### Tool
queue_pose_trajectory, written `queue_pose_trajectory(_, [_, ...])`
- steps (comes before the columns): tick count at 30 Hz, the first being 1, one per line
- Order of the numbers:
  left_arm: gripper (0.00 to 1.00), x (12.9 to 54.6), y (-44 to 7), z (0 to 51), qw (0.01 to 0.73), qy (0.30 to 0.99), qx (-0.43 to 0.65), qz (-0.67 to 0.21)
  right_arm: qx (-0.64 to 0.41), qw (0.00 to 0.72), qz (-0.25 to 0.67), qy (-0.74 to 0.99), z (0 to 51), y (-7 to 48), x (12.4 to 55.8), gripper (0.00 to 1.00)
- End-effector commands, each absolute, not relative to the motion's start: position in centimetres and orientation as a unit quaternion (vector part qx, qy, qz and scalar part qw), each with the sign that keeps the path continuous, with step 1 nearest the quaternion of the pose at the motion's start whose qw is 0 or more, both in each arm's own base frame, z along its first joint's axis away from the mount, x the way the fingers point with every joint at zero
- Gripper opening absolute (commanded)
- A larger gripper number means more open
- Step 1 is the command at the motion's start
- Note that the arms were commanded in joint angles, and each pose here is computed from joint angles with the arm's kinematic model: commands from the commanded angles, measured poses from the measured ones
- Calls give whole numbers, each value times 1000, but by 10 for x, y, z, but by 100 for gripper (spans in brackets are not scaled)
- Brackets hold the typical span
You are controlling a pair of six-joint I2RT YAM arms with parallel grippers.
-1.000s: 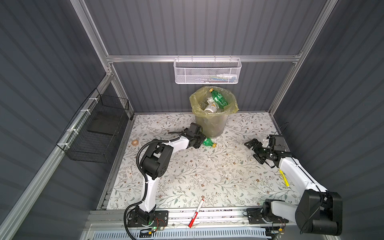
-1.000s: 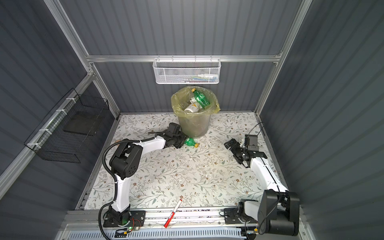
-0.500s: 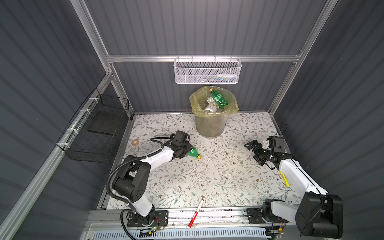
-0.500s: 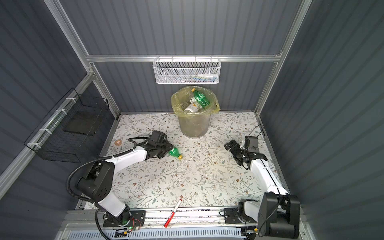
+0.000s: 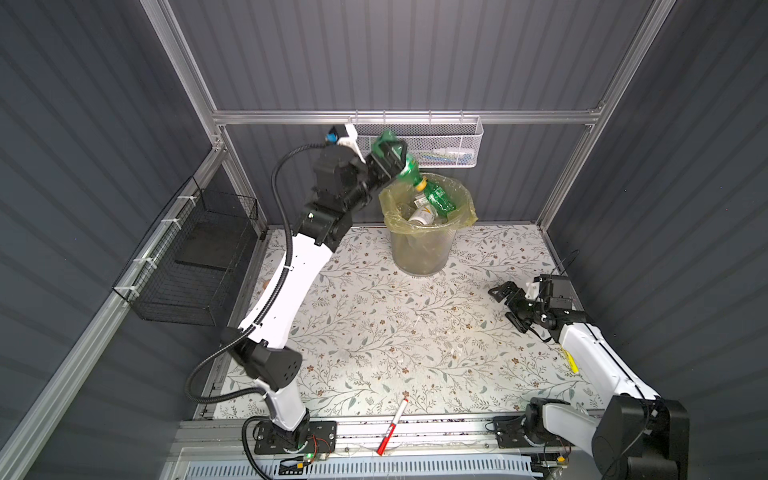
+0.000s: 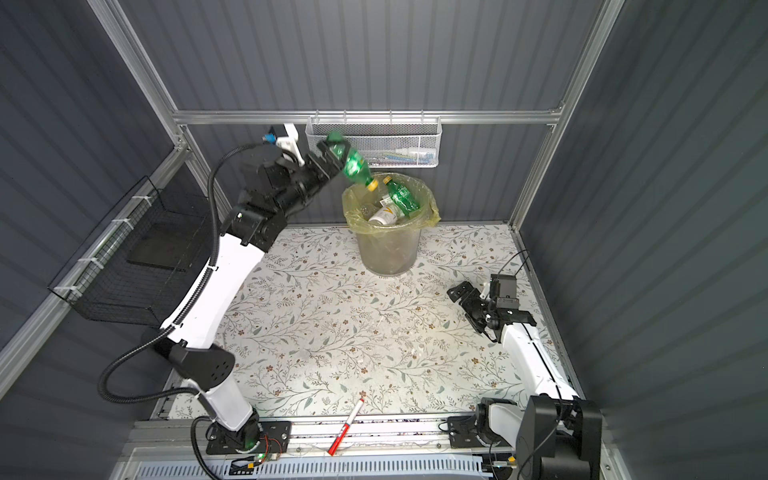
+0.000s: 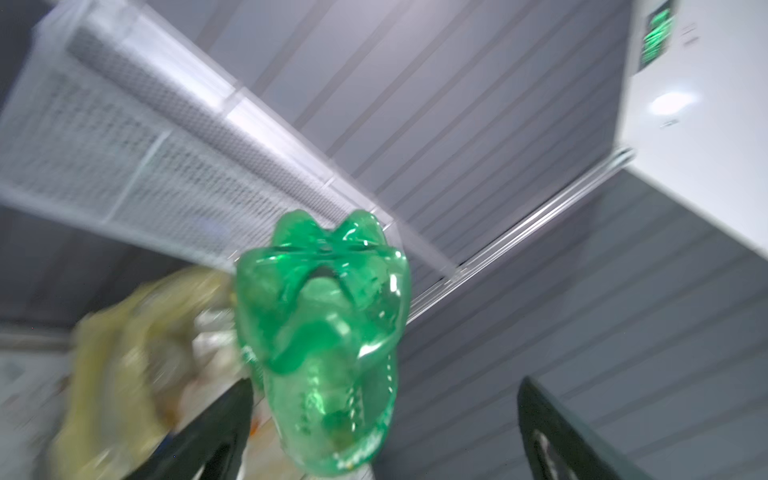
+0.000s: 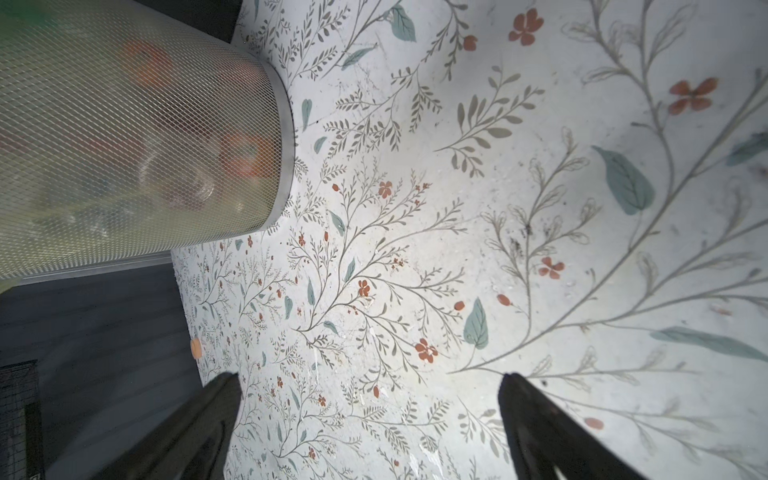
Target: Throw the plastic bottles in the bin
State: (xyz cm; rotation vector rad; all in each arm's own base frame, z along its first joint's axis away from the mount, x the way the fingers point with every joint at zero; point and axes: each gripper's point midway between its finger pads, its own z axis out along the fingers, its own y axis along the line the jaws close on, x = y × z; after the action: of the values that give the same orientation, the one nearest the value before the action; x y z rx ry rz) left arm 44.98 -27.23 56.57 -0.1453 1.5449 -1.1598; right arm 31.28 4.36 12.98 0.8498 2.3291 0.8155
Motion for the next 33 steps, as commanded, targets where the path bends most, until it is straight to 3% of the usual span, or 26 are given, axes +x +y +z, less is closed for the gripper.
queue_pose_trajectory(1, [100,490,-306,489,489,731,-30,-475,312,264,303,861,134,46,304,99])
queue_pose_trajectory(4, [100,500,-294,459,477,751,-45,-455,314,267,292,863,130,43,298,99])
queue_pose_trajectory(9, [100,483,-222,417,491,764,-92,-409,310,260,288,868,125,44,297,99])
queue_pose_trajectory(14, [100,431,-127,380,568,794,-87,-197,296,269,255,880,123,34,305,99])
queue_pose_trajectory(19, [100,396,-64,266,519,846,-120,-38,289,291,206,888,122,16,320,99])
queue_pose_trajectory(24, [100,368,-12,188,506,839,-178,85,279,372,122,877,137,-20,331,99])
queue_pose_trajectory(28, [100,370,2,173,540,814,-167,134,258,464,40,846,155,-51,334,99])
queue_pose_trajectory(33, [100,379,17,150,531,805,-150,217,255,511,-38,820,145,-77,335,99])
